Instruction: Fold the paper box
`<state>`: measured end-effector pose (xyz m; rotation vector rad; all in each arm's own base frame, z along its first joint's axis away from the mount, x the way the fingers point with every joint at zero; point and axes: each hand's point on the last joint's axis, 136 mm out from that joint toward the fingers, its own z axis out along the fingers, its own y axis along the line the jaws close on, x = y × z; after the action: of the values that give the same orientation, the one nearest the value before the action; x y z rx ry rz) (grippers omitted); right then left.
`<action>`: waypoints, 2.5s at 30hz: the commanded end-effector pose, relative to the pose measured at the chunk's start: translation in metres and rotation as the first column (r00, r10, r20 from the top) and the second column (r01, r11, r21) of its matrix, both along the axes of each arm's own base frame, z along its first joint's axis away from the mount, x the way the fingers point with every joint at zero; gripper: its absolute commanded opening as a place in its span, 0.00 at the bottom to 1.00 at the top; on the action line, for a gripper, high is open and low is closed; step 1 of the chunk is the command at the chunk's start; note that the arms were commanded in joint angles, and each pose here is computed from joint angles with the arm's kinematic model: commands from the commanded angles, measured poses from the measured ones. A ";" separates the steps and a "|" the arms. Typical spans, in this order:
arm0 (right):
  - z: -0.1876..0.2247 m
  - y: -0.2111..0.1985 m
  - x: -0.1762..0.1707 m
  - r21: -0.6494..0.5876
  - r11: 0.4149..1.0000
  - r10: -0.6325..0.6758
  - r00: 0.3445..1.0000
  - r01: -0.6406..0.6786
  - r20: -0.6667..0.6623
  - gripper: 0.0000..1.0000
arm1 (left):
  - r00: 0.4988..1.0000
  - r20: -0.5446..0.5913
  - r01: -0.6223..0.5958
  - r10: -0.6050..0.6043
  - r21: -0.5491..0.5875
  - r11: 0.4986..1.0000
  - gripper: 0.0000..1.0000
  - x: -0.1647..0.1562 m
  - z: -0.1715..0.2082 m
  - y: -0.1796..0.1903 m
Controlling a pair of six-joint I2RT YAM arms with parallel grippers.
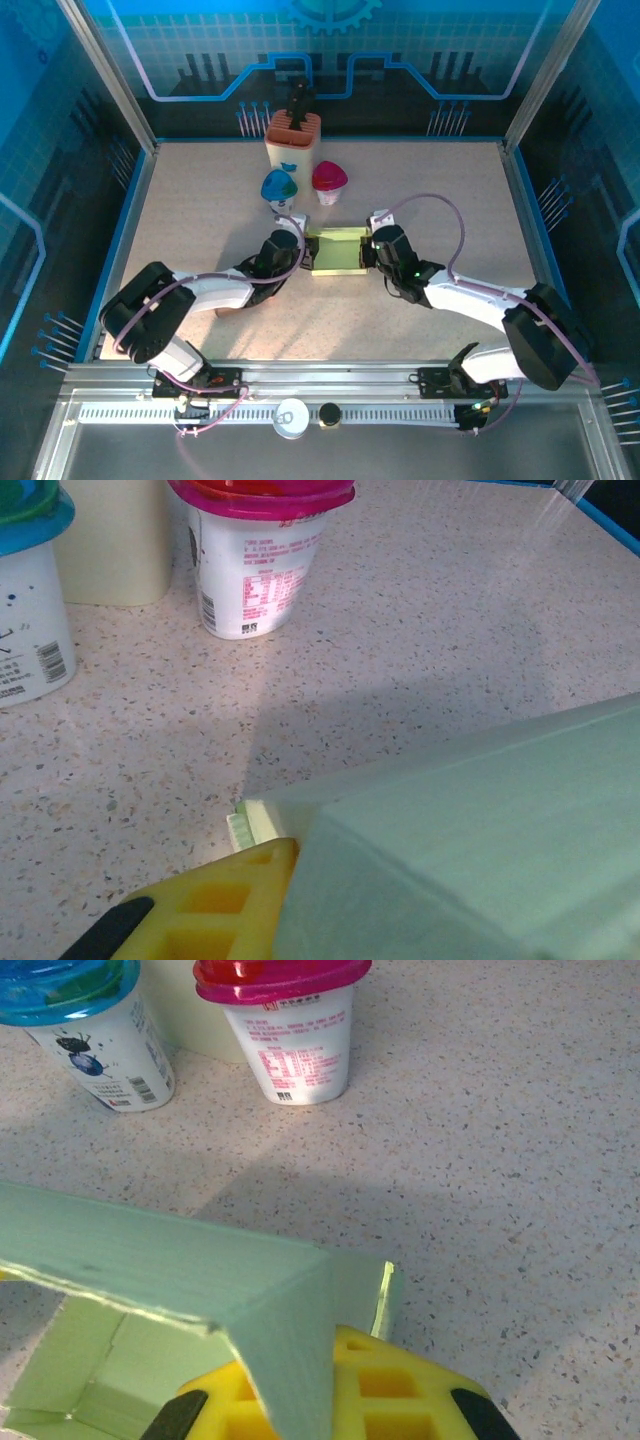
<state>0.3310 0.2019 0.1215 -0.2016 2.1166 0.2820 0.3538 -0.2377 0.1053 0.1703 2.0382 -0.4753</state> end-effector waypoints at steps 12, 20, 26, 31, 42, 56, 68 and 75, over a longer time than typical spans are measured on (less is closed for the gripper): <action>0.011 0.006 -0.017 0.064 0.998 0.007 1.000 -0.005 -0.021 0.28 | 1.000 0.025 0.003 -0.003 -0.001 1.000 0.24 -0.010 -0.014 -0.006; 0.019 -0.007 -0.034 0.088 0.995 -0.038 0.979 0.056 -0.200 0.65 | 0.999 0.044 -0.027 0.025 0.038 0.999 0.19 -0.010 -0.010 0.001; 0.018 0.001 -0.051 0.206 0.978 0.029 0.953 0.036 -0.303 0.72 | 0.999 0.043 -0.010 0.009 0.025 1.000 0.17 -0.010 -0.011 -0.006; 0.048 -0.011 -0.049 0.257 0.965 0.026 0.959 0.050 -0.282 0.76 | 0.999 0.045 -0.011 0.009 0.037 0.999 0.16 -0.010 -0.010 -0.008; 0.047 -0.034 -0.021 0.439 0.878 0.072 0.854 0.192 -0.516 0.80 | 0.998 0.056 0.010 -0.011 0.024 1.000 0.17 -0.009 -0.004 -0.014; -0.002 -0.010 -0.016 0.527 0.800 0.179 0.726 0.285 -0.664 0.61 | 0.995 0.036 0.093 -0.092 -0.019 0.995 0.22 -0.020 0.008 -0.029; -0.005 -0.005 -0.019 0.562 0.771 0.206 0.717 0.300 -0.665 0.47 | 0.988 0.008 0.156 -0.155 -0.058 0.986 0.25 -0.027 0.013 -0.046; 0.004 -0.002 -0.017 0.579 0.760 0.223 0.720 0.294 -0.658 0.45 | 0.988 0.003 0.155 -0.156 -0.044 0.987 0.20 -0.027 0.014 -0.045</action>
<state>0.3153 0.1920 0.1173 0.4723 2.6025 1.1420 0.3285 -0.2644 0.0925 0.2757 2.0748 -0.5196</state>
